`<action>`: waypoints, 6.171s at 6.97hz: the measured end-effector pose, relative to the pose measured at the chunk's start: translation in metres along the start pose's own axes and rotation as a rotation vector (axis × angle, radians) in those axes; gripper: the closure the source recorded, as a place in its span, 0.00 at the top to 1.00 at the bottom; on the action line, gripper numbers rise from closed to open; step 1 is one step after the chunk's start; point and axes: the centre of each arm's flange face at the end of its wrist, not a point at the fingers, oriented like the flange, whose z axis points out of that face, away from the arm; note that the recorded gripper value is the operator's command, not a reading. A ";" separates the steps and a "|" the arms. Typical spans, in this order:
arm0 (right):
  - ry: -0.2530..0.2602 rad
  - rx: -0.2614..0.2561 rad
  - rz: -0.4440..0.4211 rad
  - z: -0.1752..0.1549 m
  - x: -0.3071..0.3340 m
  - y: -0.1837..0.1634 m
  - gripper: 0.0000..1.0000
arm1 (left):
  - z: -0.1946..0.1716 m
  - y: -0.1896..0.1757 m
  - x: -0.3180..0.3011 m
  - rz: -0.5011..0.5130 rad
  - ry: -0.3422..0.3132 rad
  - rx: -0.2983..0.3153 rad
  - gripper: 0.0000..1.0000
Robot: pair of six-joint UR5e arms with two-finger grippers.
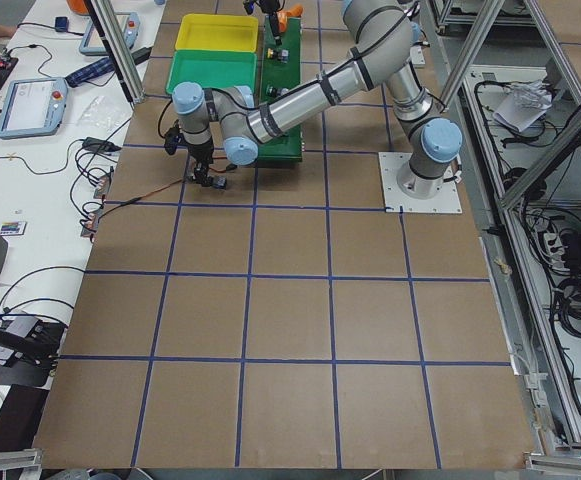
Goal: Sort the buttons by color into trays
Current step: 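Grasp the belt's yellow button with the right gripper, carry to yellow tray, then release button in yellow tray while left gripper places yellow button on belt, then grasp the nearest green button with right gripper while left withdraws, then carry the green button into the green tray and open the right gripper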
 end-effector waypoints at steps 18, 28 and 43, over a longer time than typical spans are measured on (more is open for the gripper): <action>0.377 0.059 -0.145 -0.072 0.147 -0.169 0.35 | -0.076 0.155 0.112 -0.042 0.038 -0.214 0.15; 0.342 0.019 -0.133 -0.079 0.162 -0.116 1.00 | -0.218 0.186 0.131 -0.021 -0.007 0.007 1.00; 0.258 0.148 0.148 0.033 -0.094 0.001 0.27 | -0.265 0.246 0.149 -0.046 -0.003 -0.019 1.00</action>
